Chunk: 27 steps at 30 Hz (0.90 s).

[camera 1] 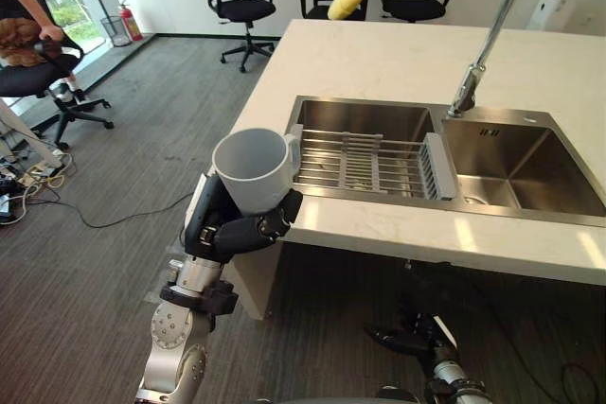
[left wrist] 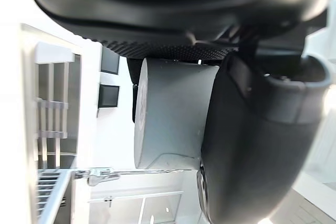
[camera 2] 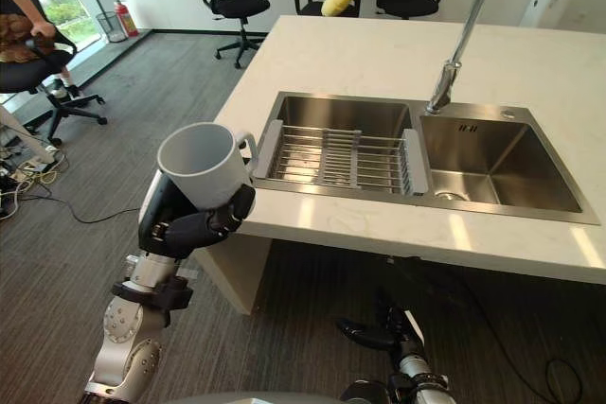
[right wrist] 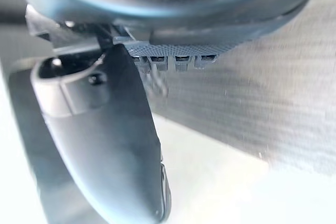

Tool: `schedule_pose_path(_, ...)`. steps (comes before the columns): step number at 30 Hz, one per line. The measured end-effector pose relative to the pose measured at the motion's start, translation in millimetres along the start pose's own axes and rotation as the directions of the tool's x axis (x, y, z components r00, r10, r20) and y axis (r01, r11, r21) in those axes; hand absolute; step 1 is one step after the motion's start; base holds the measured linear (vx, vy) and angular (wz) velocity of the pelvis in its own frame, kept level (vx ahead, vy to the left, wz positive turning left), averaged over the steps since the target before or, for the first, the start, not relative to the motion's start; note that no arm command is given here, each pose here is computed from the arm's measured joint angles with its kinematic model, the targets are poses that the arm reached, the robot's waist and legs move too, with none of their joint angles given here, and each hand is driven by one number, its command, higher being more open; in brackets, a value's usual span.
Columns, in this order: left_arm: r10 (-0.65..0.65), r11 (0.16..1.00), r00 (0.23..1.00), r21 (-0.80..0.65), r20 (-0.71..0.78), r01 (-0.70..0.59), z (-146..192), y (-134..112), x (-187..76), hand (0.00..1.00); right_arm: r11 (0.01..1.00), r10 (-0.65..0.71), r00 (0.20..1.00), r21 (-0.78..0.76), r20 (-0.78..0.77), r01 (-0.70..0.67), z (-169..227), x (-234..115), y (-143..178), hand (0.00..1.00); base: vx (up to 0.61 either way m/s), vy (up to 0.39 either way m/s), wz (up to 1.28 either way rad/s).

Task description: Walk over to the sink, pick up the cup, carry it to the dishwasher, place the cup inside the dishwasher, then close the dishwasher door

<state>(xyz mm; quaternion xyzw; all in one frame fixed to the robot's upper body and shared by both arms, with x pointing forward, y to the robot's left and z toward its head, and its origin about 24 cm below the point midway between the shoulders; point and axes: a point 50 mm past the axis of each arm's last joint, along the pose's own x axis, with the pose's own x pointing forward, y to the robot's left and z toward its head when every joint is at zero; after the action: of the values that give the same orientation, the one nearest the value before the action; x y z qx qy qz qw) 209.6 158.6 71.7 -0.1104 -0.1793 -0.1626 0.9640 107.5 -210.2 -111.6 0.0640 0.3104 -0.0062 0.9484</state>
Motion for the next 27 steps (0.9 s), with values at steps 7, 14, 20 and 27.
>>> schedule_pose_path(7,0.024,0.999,1.0,-0.022,-0.02,-0.024,-5.5,-6.4,-2.7,0.0,0.999,-0.052,0.998,-0.01,-0.039,0.052,-10.7,-11.0,-9.8,1.0,-0.02,-0.061,0.29)
schedule_pose_path(14,0.088,0.994,0.995,-0.064,-0.054,-0.091,-8.8,-8.2,-17.0,0.0,0.999,-0.028,0.999,-0.025,-0.033,0.027,-9.4,-11.0,-9.0,1.0,0.08,-0.057,0.75)
schedule_pose_path(20,0.026,0.992,1.0,-0.126,-0.016,-0.028,-2.0,-14.8,-18.9,0.0,0.999,-0.02,0.999,-0.049,0.03,0.022,8.4,-1.3,-10.5,1.0,-0.01,0.024,1.43)
schedule_pose_path(27,0.014,0.991,1.0,-0.134,-0.007,-0.015,-2.2,-20.1,-19.5,0.0,0.995,0.049,0.992,-0.092,0.117,-0.039,40.9,22.8,4.7,1.0,-0.03,0.168,0.63)
